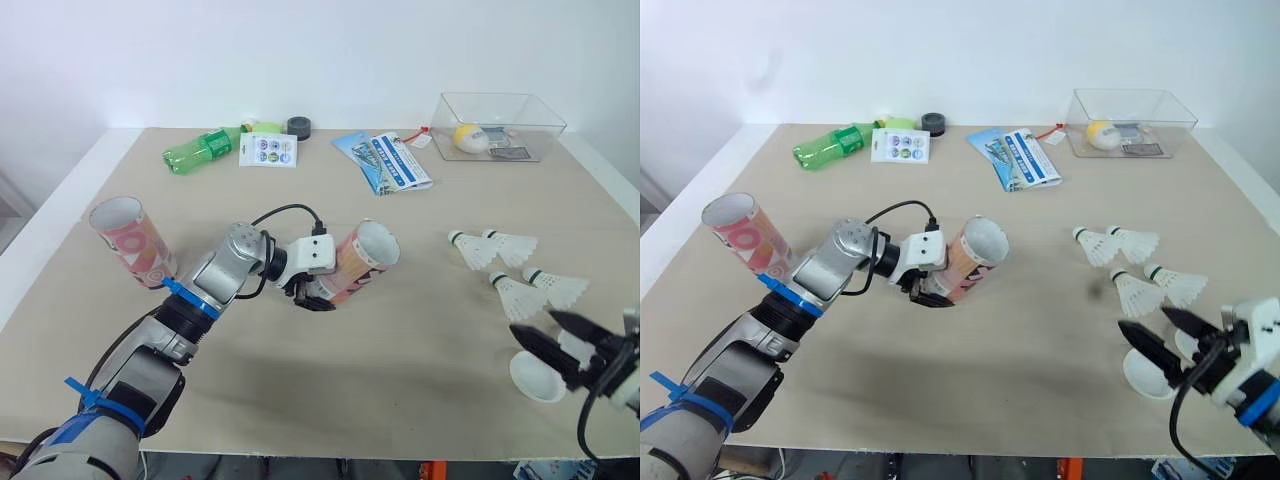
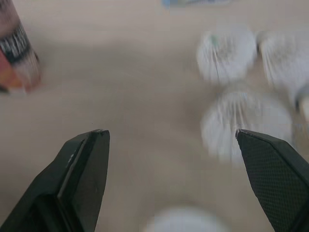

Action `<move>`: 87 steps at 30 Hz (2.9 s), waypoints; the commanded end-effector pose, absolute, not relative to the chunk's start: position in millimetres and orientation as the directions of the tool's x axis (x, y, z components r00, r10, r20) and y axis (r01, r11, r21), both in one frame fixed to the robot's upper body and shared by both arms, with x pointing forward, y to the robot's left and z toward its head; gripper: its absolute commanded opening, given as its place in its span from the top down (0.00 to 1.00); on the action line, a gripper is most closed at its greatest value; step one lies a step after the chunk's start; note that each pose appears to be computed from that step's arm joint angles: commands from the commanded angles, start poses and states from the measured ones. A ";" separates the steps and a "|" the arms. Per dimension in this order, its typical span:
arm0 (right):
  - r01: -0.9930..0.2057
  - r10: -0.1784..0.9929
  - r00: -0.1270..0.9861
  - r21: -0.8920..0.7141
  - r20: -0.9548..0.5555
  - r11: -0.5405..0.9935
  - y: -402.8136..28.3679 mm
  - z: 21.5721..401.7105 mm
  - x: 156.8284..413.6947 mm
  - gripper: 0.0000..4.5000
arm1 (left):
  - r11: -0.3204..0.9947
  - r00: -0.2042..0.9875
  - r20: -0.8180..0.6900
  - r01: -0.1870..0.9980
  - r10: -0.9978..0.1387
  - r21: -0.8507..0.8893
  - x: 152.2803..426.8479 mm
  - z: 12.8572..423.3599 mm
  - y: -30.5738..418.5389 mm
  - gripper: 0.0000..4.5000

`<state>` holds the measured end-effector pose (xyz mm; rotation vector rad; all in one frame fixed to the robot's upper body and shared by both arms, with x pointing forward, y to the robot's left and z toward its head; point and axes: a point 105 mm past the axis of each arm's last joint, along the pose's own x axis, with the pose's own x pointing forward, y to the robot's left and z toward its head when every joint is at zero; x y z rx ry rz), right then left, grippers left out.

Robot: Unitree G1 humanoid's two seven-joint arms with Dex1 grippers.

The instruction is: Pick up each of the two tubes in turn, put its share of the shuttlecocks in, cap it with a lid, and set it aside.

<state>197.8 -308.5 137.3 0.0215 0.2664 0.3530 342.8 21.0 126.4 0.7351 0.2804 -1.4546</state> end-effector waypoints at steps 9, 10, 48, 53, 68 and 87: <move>-0.355 0.357 0.916 0.046 -0.185 0.934 -296.3 123.2 230.5 0.01 | -0.074 0.114 -0.565 0.952 -0.817 0.298 337.7 128.1 3.2 0.18; -0.355 0.354 0.915 0.031 -0.192 0.934 -296.1 120.4 234.2 0.01 | -0.075 0.112 -0.564 0.951 -0.818 0.299 337.0 128.1 2.7 0.18; -0.328 0.280 0.933 -0.211 -0.227 0.921 -319.2 117.3 277.5 0.99 | -0.058 0.129 -0.577 0.954 -0.807 0.294 338.6 122.5 8.7 0.18; -0.421 0.357 0.903 -0.337 -0.238 0.842 -308.0 154.5 267.7 0.99 | -0.063 0.128 -0.582 0.953 -0.803 0.296 342.7 121.2 9.3 0.18; -0.540 0.779 0.493 -0.838 -0.387 -0.074 -157.9 279.5 267.0 0.99 | -0.072 0.101 -0.581 0.961 -0.808 0.267 348.5 121.4 5.0 0.18; -0.540 0.852 0.333 -0.823 -0.403 -0.178 -128.1 297.8 279.3 0.18 | -0.044 0.127 -0.569 0.960 -0.812 0.277 344.1 125.3 8.9 0.18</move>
